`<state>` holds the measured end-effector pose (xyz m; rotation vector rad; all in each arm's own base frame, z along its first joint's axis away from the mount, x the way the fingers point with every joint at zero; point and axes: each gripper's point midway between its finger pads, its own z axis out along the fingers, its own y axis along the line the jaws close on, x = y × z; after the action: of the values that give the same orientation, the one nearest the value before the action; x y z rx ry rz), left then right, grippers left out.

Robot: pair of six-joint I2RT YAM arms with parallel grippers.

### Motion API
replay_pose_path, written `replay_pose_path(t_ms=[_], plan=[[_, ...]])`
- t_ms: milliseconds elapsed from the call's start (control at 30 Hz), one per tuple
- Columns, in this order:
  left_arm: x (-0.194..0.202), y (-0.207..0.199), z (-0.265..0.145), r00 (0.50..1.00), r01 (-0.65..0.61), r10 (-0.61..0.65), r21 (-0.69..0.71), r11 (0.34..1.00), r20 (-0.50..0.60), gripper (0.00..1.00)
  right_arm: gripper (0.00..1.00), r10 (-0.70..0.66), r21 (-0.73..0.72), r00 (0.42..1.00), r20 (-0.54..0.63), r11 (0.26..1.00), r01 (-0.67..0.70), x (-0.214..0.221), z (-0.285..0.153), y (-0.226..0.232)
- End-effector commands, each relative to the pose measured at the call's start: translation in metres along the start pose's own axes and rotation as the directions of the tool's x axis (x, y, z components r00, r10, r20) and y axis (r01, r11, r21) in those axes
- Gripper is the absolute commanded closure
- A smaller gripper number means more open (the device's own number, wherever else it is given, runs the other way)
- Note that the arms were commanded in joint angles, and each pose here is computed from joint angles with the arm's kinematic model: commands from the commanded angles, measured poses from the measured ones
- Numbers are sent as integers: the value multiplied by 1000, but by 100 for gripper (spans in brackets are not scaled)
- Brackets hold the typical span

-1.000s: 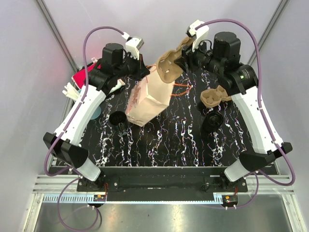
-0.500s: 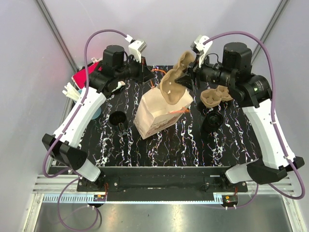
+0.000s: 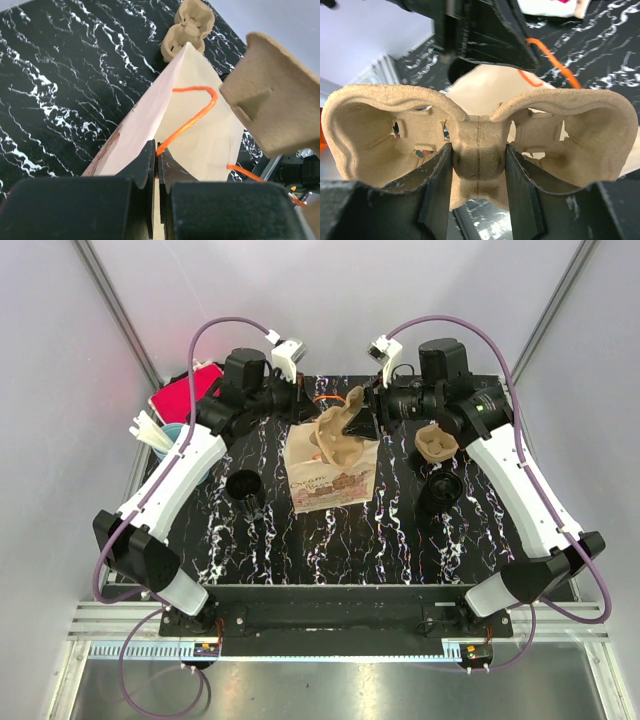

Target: Pack the takeout coffee

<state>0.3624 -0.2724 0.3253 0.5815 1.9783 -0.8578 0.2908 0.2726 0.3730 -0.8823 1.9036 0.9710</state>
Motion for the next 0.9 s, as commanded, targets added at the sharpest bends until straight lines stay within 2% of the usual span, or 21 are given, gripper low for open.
replay_pose_path(t_ms=[0,167,467,867], plan=[[-29,5,-9,992,-19,26,-59,998,120,100,59,36,-93,995,95,995,-27,-32,-9,26],[-34,16,-8,990,15,-1,-100,995,142,100,59,79,-94,993,91,993,-70,-32,-3,22],[-46,9,-8,987,34,-23,-71,997,159,97,59,135,-61,989,60,989,-131,-27,19,2],[-47,7,-10,986,32,-20,-66,997,168,98,59,221,-1,975,18,975,-221,-11,39,-22]])
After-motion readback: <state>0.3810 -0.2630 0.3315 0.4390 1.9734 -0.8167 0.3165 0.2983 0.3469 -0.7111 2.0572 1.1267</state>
